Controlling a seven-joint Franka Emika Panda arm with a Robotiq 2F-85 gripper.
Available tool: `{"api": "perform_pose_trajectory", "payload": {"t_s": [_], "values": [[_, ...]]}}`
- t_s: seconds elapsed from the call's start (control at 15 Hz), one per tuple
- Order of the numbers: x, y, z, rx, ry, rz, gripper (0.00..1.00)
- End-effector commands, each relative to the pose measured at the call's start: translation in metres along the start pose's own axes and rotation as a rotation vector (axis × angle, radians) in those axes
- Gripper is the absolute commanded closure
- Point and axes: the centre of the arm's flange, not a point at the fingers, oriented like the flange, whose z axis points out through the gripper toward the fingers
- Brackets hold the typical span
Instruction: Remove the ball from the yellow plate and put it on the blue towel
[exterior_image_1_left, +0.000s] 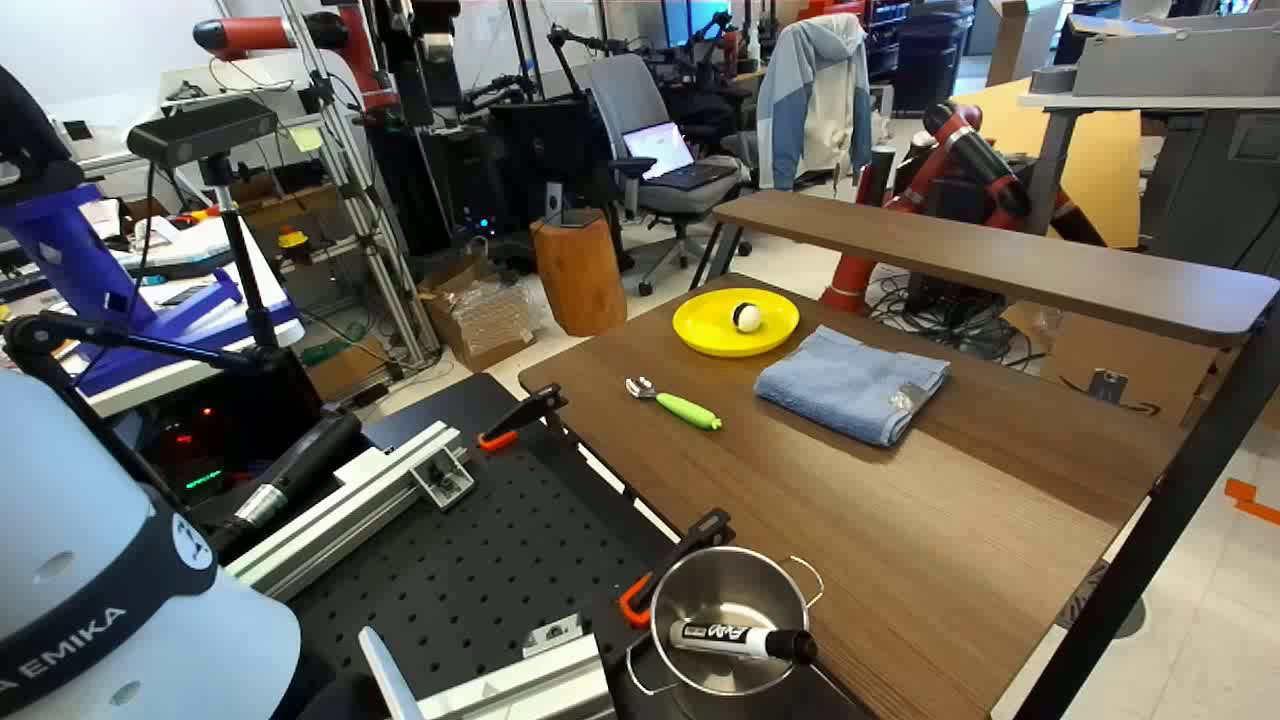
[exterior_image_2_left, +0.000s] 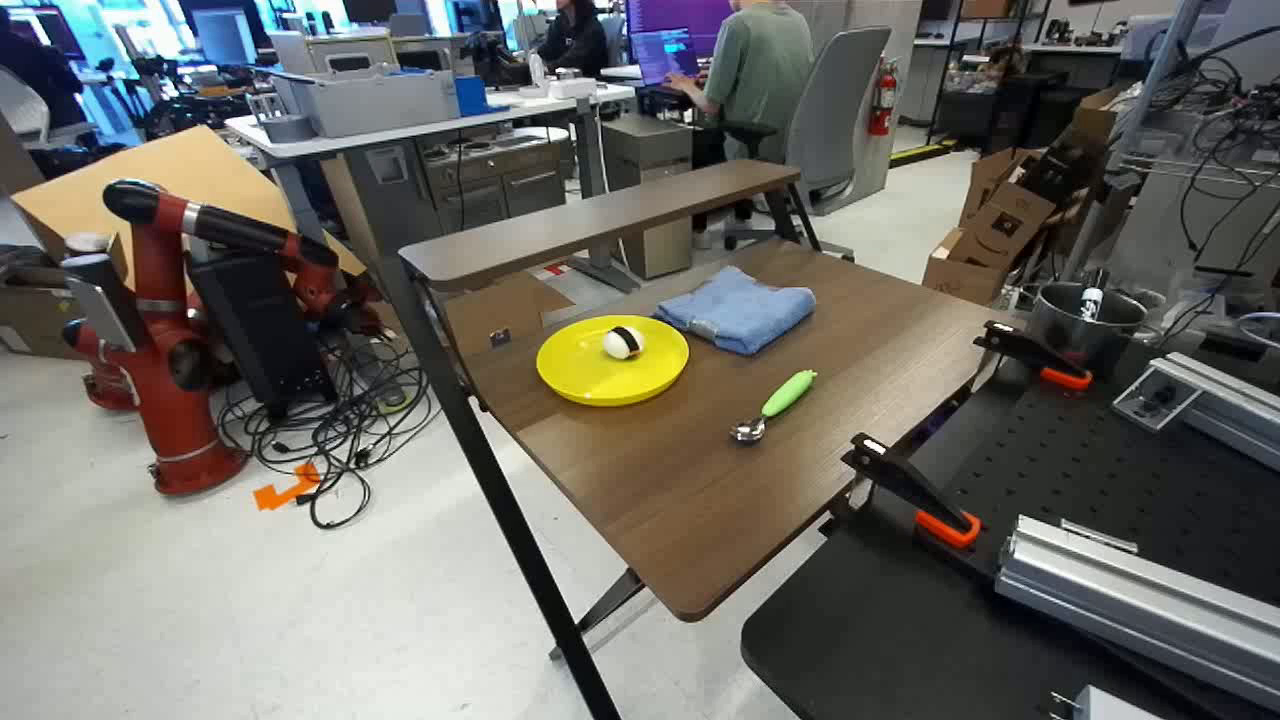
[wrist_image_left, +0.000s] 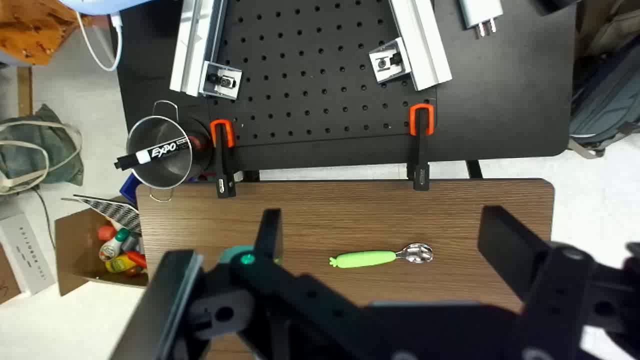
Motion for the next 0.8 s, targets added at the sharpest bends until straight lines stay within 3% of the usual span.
{"api": "perform_pose_trajectory", "payload": {"t_s": [0.0, 0.4, 0.73], "values": [[0.0, 0.0, 0.0, 0.0, 0.0, 0.0, 0.0], [0.035, -0.011, 0.013, 0.046, 0.031, 0.001, 0.0], [0.096, -0.026, 0.035, 0.115, 0.057, 0.01, 0.0]]}}
